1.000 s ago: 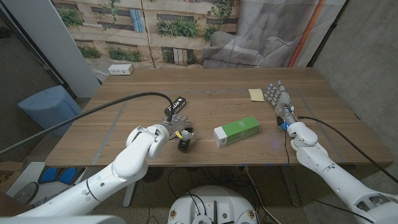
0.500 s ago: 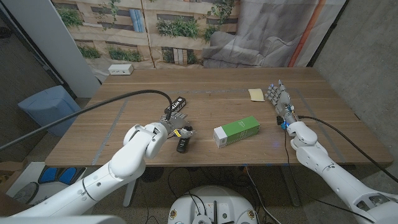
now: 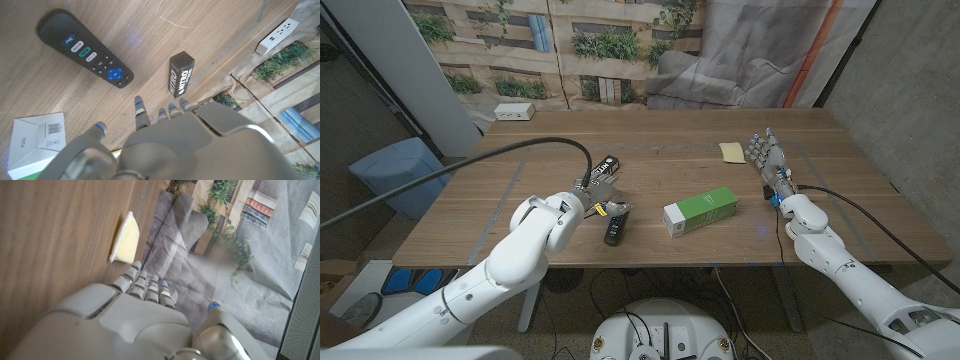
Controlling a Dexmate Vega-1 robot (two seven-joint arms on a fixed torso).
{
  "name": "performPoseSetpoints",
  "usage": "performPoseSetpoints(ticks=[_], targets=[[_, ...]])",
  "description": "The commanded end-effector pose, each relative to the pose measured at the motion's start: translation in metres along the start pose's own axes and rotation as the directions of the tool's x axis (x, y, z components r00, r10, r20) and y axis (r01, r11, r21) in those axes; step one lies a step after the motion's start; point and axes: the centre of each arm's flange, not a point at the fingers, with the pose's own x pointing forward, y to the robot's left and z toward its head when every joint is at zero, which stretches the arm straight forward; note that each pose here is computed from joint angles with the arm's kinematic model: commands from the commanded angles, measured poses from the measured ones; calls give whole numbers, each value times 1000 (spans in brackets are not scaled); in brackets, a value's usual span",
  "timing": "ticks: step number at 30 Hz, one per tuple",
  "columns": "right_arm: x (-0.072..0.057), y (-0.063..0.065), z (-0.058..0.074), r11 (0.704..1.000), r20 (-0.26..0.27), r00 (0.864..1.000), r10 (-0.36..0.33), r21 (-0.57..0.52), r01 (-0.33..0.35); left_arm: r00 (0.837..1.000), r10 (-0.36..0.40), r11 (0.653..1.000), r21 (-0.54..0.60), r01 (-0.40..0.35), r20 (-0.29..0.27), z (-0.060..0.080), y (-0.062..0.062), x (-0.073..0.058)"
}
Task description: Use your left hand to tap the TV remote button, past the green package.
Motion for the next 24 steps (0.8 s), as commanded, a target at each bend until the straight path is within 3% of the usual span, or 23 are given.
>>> performPoseSetpoints(ticks=[1, 16, 24], targets=[[1, 1, 9, 1000, 2, 1000, -11, -11, 11, 998, 56, 998, -17, -56, -15, -17, 15, 1], [2, 14, 22, 999, -21, 1000, -19, -27, 18, 994, 111, 978, -179, -107, 11, -50, 27, 17], [6, 22, 27, 999, -23, 999, -30, -40, 29, 983, 181, 929, -329, -171, 0, -67, 26, 35]])
